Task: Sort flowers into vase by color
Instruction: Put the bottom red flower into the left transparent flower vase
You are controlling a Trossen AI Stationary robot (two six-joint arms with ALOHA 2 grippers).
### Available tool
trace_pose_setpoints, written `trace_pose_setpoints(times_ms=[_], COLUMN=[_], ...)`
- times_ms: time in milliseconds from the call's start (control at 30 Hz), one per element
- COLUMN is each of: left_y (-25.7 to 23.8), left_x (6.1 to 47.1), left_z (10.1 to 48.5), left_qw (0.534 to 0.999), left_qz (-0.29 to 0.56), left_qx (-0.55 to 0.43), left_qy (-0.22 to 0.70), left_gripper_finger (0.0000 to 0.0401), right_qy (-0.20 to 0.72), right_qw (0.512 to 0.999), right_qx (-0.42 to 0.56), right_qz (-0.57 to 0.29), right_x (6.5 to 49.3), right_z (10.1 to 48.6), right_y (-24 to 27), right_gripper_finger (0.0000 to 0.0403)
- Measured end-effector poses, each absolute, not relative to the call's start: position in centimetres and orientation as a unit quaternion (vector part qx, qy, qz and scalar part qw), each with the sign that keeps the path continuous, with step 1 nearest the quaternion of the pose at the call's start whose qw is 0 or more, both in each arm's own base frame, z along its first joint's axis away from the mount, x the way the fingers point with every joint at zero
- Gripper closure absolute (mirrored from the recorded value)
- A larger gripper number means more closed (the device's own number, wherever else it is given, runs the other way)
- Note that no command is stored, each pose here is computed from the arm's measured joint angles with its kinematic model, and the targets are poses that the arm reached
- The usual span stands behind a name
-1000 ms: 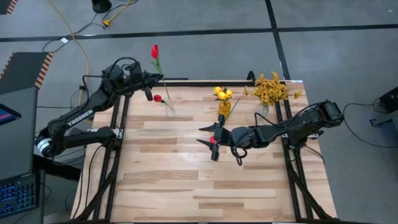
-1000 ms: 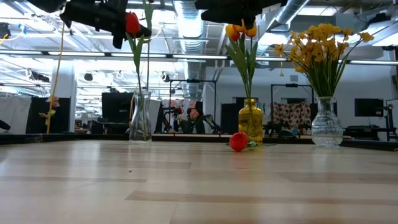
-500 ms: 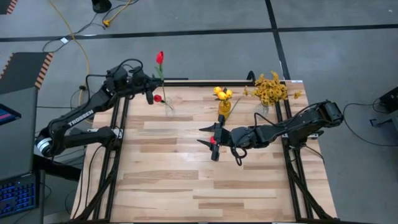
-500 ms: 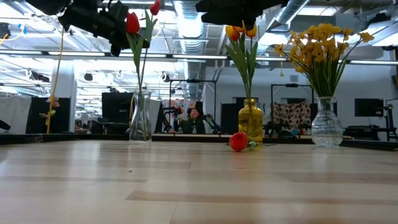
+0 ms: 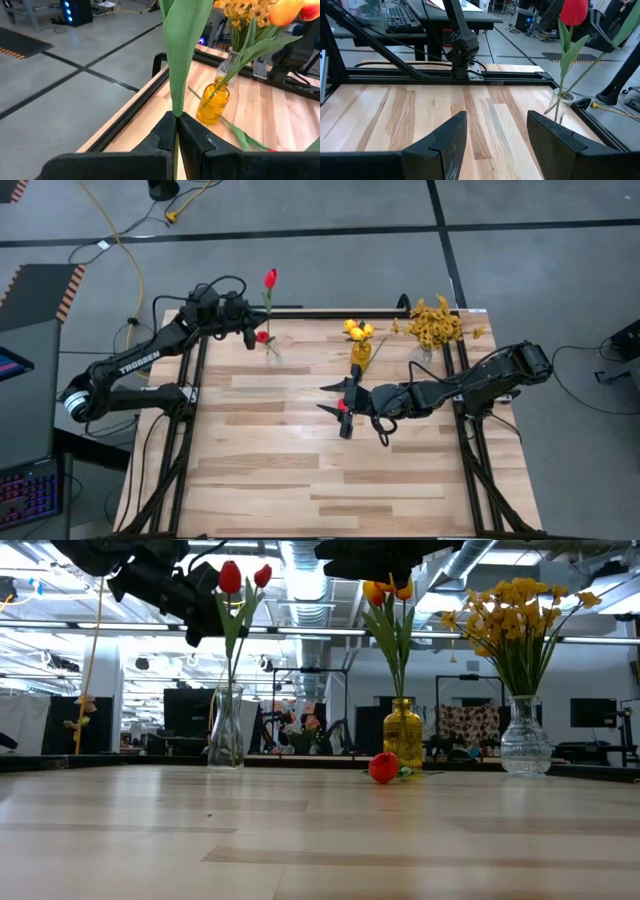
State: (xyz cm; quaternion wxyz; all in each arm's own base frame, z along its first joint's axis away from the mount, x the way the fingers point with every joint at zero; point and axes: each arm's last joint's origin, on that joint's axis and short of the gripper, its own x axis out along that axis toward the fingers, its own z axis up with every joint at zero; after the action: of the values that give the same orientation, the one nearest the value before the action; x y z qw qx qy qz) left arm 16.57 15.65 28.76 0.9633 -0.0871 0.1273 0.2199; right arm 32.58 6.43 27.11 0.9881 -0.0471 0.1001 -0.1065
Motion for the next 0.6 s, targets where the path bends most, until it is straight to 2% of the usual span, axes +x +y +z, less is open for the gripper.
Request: trace_pose_setpoints(times_ms=[400, 600], left_y=[15.63, 15.63], left_x=[16.72, 16.72], left_z=[28.65, 28.65], left_qw=[0.963, 0.963], left_qz=[0.218, 0.218], left_qx=[-0.088, -0.093], left_qy=[0.13, 0.129], left_gripper_finger=[0.04, 0.0384], right_qy=[0.1, 0.1], right_qw=[0.988, 0.988], right_qx=[-0.047, -0.047], right_qz=[-0.107, -0.107], right_x=[32.59, 32.59], right_z=[27.11, 27.11], right_y=[6.43, 6.43], right_gripper_finger=[0.017, 0.017])
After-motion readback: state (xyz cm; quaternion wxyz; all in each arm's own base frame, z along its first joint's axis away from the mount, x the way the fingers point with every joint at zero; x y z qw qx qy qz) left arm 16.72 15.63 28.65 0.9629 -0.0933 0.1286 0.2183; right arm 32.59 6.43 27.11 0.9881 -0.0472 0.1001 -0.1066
